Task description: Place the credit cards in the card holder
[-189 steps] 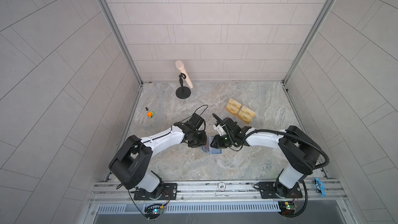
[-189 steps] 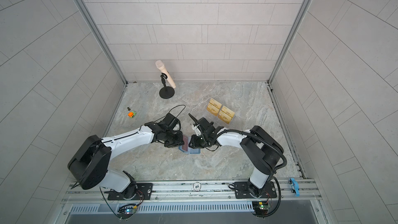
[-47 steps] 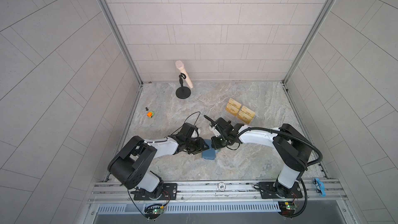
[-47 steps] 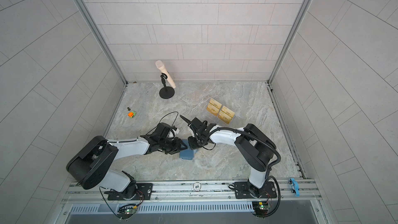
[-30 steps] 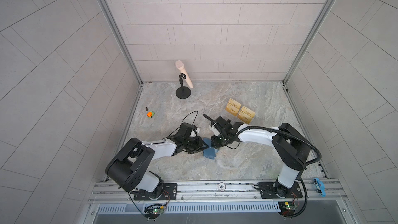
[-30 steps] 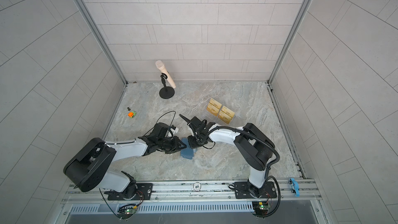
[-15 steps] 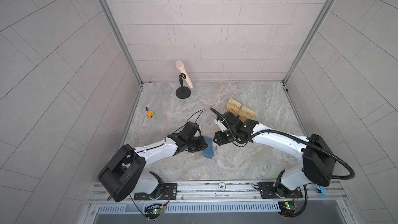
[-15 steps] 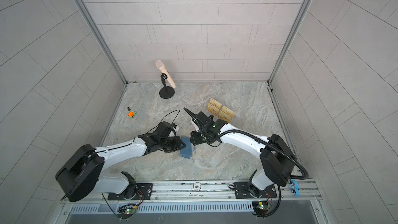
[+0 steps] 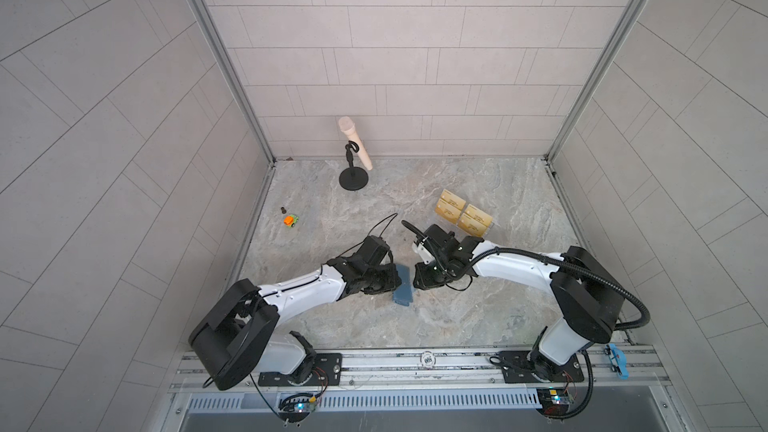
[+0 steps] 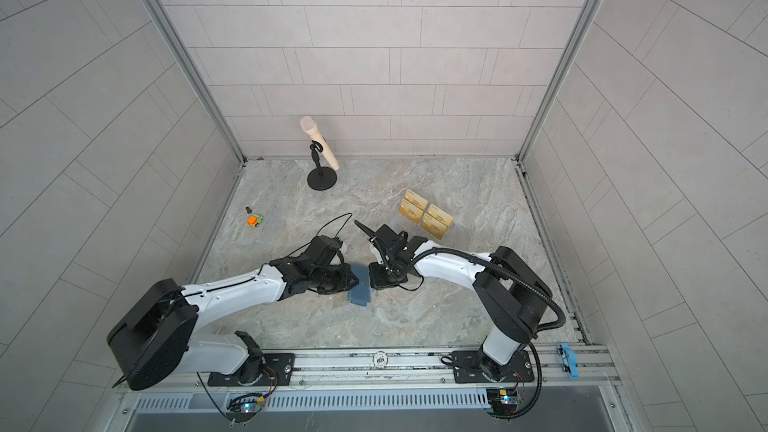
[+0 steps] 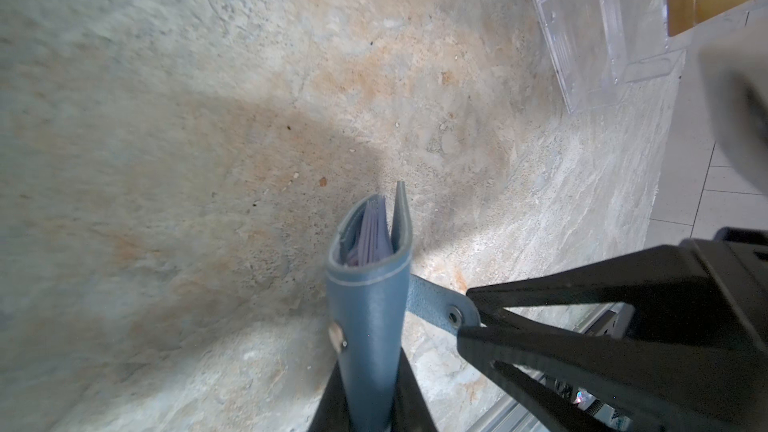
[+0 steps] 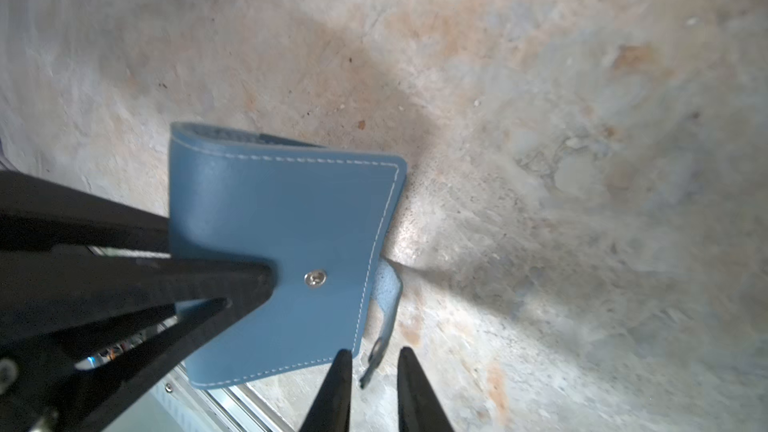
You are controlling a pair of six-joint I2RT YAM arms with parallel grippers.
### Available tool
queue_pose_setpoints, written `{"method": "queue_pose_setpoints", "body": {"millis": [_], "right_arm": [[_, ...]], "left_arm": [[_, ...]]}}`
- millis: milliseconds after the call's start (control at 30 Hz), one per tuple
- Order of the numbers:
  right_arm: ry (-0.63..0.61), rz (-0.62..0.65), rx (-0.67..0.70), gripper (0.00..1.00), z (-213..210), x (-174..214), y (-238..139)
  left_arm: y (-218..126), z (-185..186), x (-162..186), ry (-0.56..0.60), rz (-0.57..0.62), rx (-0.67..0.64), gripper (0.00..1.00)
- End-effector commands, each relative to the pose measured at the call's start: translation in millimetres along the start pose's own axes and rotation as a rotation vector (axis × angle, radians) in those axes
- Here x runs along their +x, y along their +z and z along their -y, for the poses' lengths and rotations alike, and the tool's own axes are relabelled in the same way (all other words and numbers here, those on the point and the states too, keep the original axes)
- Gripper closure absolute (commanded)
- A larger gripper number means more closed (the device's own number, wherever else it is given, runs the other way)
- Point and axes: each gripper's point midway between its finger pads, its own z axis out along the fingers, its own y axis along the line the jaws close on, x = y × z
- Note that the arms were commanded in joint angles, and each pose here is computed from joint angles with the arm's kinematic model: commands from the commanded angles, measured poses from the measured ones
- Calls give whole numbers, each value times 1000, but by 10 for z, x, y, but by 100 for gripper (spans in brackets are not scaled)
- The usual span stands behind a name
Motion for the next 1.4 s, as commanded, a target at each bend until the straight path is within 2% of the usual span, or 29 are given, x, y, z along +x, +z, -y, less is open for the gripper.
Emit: {"method": "queue_pose_setpoints", "body": {"millis": [0,300,567,667,800,1067,1367], "right_arm": [[11,-2,5,82,35,17,30],[15,-21,22,85,80,44,67],[22,-30,23,94,96,68,63],[33,-14,-15,95,70,45,40],[56,30,-136,97,-31,-39,4],[26,78,-301,99,-290,-151,-58],[12,81,-360,100,-382,-198,-40]], "left_arm": [[-45,-31,7,13,3,-31,87],[-44,-18,14,18,-3,-26,86],[-47,-37,26,21,-9,-37,85],[-47,-35,27,23,-10,-37,85],[-44,-42,25,24,-5,-35,86],[-91,104,-8,50,13,-4,89],[-108,157,-28,47,19,-7,91]]}}
